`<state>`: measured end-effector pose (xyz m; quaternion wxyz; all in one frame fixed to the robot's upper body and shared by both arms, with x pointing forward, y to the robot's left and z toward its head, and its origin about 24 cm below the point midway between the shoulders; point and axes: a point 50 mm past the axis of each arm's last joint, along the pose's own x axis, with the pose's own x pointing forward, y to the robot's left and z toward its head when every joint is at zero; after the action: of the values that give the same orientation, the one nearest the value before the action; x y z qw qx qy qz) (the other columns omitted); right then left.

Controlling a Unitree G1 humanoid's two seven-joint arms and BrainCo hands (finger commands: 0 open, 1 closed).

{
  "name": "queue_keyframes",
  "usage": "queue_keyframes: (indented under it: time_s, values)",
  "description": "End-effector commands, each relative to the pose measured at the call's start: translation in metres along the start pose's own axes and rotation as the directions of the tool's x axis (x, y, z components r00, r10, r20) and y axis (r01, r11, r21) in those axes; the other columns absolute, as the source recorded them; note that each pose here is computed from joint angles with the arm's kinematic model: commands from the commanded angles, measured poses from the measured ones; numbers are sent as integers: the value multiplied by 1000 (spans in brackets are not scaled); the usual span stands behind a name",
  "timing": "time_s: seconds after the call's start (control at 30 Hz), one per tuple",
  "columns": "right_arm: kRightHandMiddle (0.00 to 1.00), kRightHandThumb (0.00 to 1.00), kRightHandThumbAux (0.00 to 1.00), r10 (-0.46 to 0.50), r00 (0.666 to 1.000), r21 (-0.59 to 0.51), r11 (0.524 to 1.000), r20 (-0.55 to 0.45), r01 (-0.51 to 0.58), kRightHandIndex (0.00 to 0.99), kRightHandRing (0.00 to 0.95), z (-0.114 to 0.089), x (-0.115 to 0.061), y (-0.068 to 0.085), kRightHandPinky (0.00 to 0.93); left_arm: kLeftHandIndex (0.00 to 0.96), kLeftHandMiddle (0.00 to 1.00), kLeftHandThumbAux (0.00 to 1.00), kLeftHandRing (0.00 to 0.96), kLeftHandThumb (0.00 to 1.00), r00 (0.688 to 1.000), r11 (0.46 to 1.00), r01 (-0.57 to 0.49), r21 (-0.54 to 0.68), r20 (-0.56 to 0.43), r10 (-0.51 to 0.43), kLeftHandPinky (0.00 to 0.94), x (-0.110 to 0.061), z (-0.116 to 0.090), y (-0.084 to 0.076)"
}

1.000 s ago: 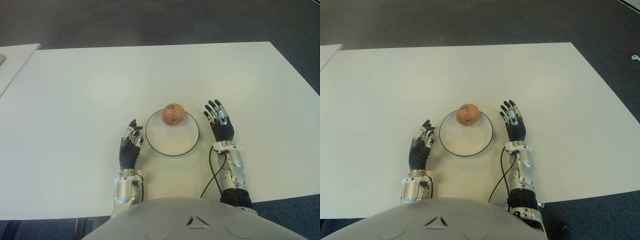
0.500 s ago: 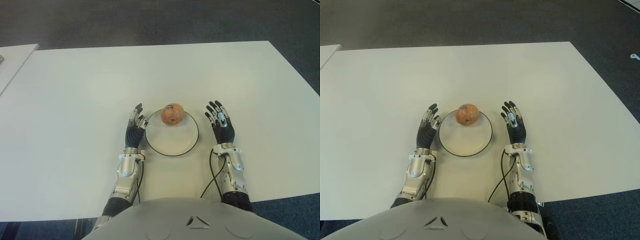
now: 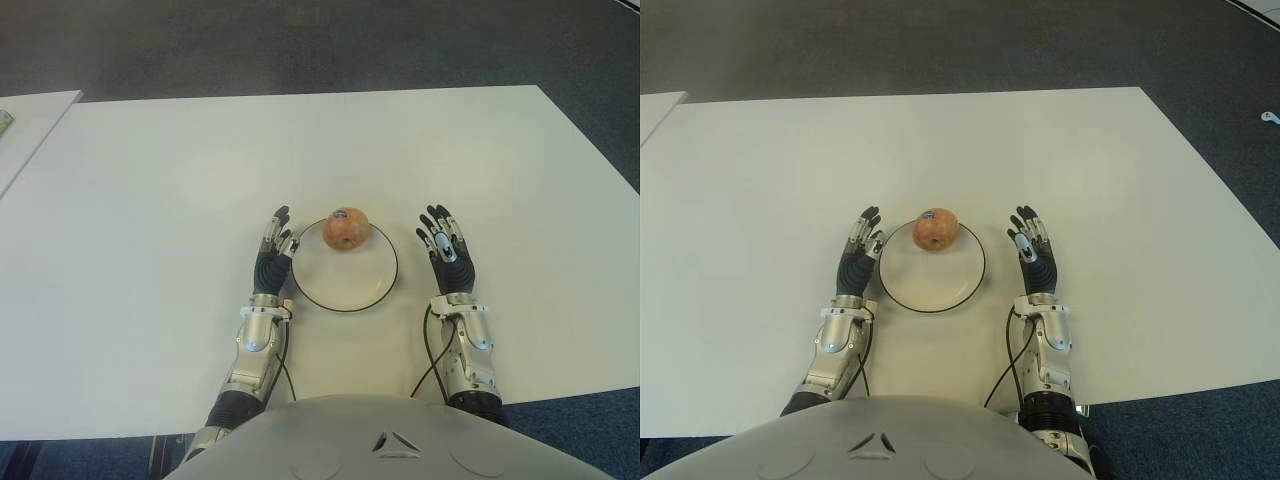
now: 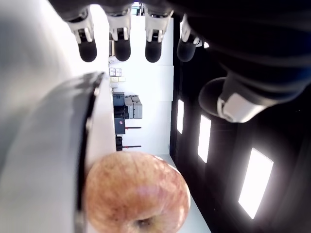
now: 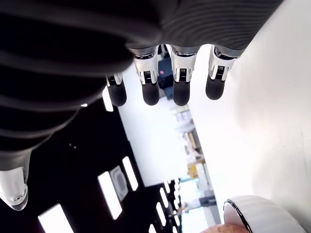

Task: Put the apples into the plate.

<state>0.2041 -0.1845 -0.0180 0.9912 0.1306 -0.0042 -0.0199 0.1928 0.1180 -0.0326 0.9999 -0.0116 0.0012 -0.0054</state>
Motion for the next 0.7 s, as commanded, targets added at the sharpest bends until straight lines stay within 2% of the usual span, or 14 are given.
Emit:
queue_keyframes:
  time_s: [0.03,0.5,0.7]
  values:
    - [125,109,510,-58,991,3,998,-119,59,102,79,-22,-20,-9,72,0,0,446,0,82,986,1000,18,16,-167,-15,0,-21,-28,3]
    - [162,114,495,-78,989,-1,997,-127,79,120,107,-20,-23,-15,100,10,0,503,0,69,987,1000,18,-6,-162,-19,0,-27,-29,-3]
    - [163,124,506,-69,990,3,998,-125,70,125,107,-19,-22,-19,82,18,0,514,0,60,989,1000,13,-28,-149,-17,0,-30,-28,-8]
